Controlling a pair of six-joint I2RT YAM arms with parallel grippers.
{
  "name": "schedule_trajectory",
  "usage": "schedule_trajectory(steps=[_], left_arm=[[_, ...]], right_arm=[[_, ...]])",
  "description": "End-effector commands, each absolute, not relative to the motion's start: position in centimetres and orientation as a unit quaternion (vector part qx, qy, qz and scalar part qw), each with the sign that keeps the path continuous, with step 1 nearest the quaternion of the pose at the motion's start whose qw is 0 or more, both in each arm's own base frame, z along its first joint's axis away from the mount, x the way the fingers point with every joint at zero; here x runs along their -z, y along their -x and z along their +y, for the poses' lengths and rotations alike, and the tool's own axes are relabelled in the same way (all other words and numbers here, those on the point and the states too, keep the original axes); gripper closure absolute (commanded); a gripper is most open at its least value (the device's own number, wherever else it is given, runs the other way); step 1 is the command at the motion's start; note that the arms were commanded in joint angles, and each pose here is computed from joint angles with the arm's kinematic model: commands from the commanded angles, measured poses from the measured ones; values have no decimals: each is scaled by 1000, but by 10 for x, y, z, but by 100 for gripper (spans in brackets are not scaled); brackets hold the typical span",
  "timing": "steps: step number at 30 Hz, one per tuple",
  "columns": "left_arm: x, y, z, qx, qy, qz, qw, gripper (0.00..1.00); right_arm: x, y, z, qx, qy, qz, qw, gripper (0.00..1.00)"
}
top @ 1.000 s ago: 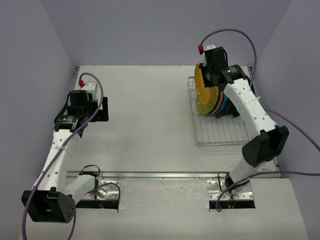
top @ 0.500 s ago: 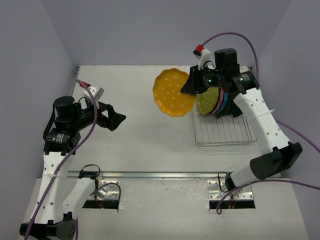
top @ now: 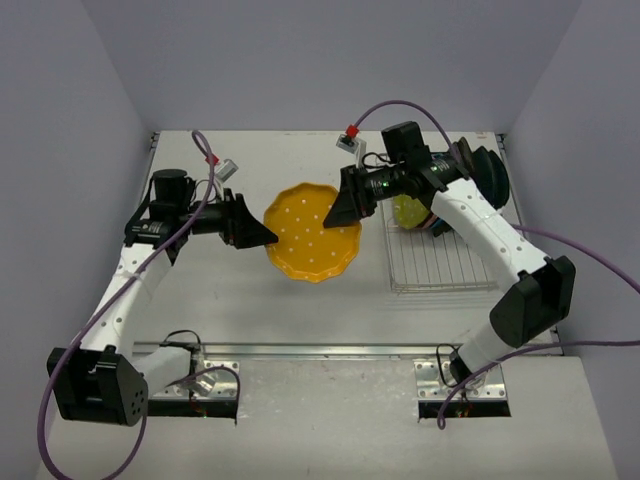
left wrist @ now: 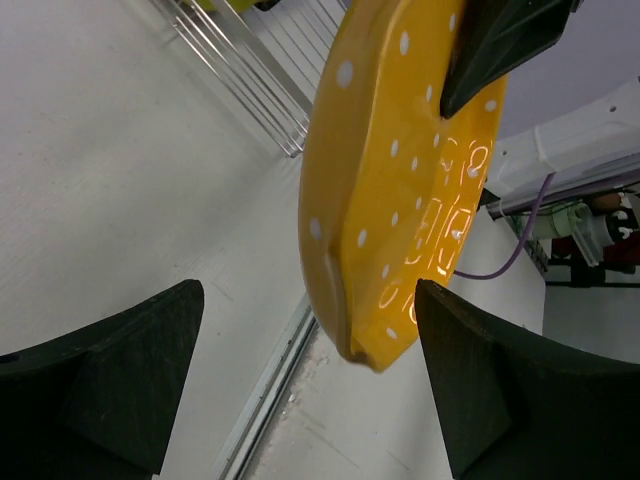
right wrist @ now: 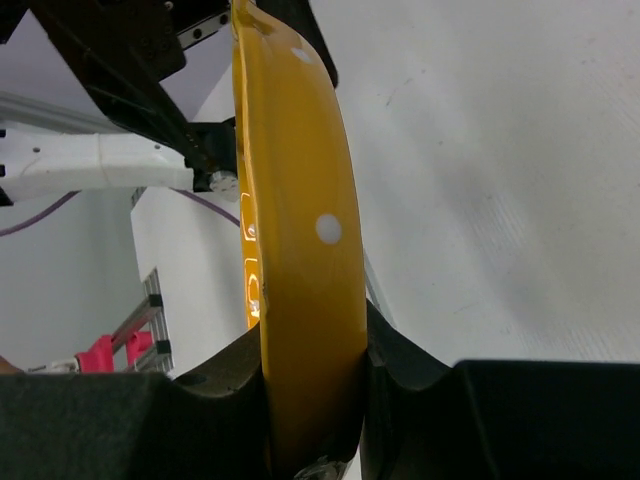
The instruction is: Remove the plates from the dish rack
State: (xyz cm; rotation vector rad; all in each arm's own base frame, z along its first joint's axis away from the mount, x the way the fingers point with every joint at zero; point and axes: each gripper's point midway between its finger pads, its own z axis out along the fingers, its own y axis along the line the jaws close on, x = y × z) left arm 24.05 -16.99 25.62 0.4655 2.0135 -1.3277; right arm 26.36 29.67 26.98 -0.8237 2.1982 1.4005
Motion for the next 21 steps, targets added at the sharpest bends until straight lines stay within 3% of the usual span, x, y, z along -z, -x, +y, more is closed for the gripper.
schedule_trajectory(steps=[1,7,11,13,17,19,21], left_arm=[[-272,-238,-182,547,-209,740,331,24],[-278,-227,-188,590,-215,717,302,61],[-279,-220,-189,610,-217,706,289,79],[-278,-218,-188,615,-214,704,284,99],[-278,-219,-185,615,-206,705,286,100],[-275,-226,-177,610,-191,710,295,100],[-272,-235,-166,606,-167,716,304,100]], right_arm=[[-312,-252,318,-548,356,720,233,100],[-311,-263,322,-542,354,724,238,100],[-314,-270,324,-535,354,725,251,100],[-313,-274,324,-530,348,731,253,99],[-309,-276,324,-528,343,736,249,92],[-307,-277,323,-526,338,740,248,71],[-303,-280,322,-519,328,749,249,40]])
